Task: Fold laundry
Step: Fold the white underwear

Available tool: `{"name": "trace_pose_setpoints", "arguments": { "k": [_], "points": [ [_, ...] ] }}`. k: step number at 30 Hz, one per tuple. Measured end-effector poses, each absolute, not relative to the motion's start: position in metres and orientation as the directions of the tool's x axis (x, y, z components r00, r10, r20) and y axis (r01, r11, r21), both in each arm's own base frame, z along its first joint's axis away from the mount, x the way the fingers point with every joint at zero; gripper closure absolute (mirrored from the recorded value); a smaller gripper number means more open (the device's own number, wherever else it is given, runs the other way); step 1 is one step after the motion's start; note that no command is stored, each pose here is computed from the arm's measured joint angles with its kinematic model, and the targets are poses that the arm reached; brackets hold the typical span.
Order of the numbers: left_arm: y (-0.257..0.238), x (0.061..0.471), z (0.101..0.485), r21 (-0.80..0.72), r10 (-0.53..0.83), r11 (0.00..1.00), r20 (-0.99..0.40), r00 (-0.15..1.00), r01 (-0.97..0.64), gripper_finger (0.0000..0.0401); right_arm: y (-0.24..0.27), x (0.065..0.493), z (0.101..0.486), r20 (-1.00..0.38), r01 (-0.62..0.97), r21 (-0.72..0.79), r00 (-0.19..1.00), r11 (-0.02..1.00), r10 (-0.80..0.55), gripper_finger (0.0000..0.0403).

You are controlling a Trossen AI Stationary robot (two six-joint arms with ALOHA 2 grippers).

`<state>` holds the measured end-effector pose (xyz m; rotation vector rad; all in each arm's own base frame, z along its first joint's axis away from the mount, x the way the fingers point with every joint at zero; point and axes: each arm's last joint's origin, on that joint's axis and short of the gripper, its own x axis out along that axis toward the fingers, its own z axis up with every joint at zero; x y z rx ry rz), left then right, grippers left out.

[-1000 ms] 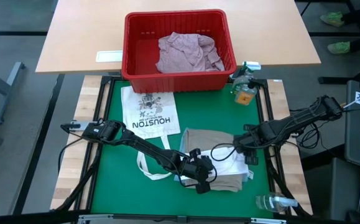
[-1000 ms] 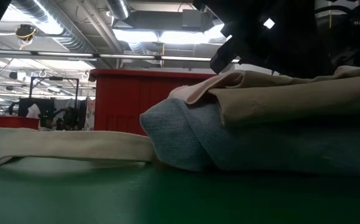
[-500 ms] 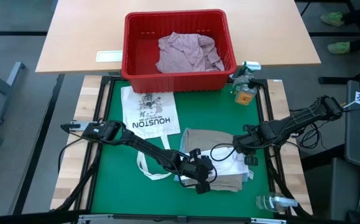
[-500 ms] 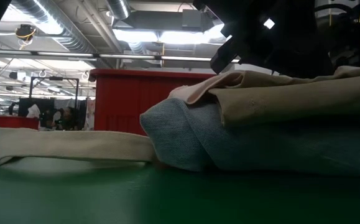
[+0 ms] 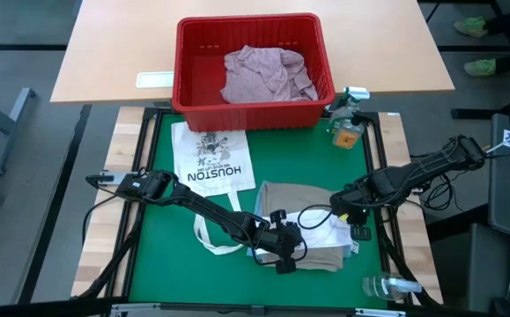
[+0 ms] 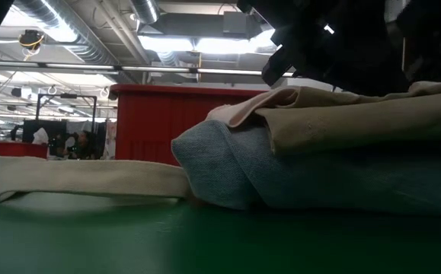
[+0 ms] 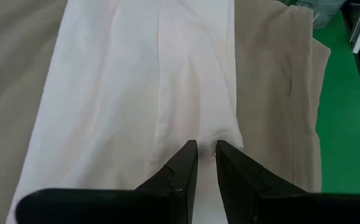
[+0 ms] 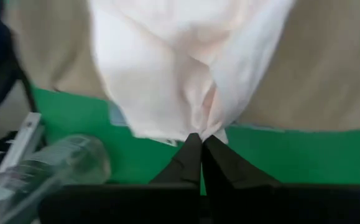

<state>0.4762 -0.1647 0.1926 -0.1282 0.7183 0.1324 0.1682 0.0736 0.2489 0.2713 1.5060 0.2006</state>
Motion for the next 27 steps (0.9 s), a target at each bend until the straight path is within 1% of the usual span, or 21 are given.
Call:
{"name": "trace_pose_setpoints", "arguments": {
  "k": [4, 10, 18, 23, 27],
  "points": [
    [-0.165, 0.476, 0.195, -0.055, 0.074, 0.988, -0.66, 0.748, -0.146, 0.0346, 0.076, 0.174, 0.262, -0.938, 0.041, 0.333, 0.114, 0.942, 0.327, 0.0398],
    [-0.164, 0.473, 0.206, -0.06, 0.07, 0.988, -0.653, 0.754, -0.143, 0.0346, 0.082, 0.188, 0.27, -0.882, 0.054, 0.423, 0.253, 0.905, 0.397, 0.04],
    [-0.158, 0.458, 0.227, -0.028, 0.087, 0.989, -0.695, 0.713, -0.147, 0.0346, 0.089, 0.205, 0.28, -0.78, -0.005, 0.508, 0.422, 0.861, 0.463, 0.0399],
    [-0.156, 0.451, 0.236, -0.016, 0.091, 0.989, -0.713, 0.695, -0.146, 0.0346, 0.091, 0.215, 0.284, -0.732, 0.008, 0.515, 0.525, 0.857, 0.435, 0.0399],
    [-0.154, 0.446, 0.242, -0.002, 0.101, 0.989, -0.726, 0.68, -0.149, 0.0346, 0.095, 0.229, 0.277, -0.73, 0.029, 0.496, 0.556, 0.868, 0.399, 0.0399]
  ]
}}
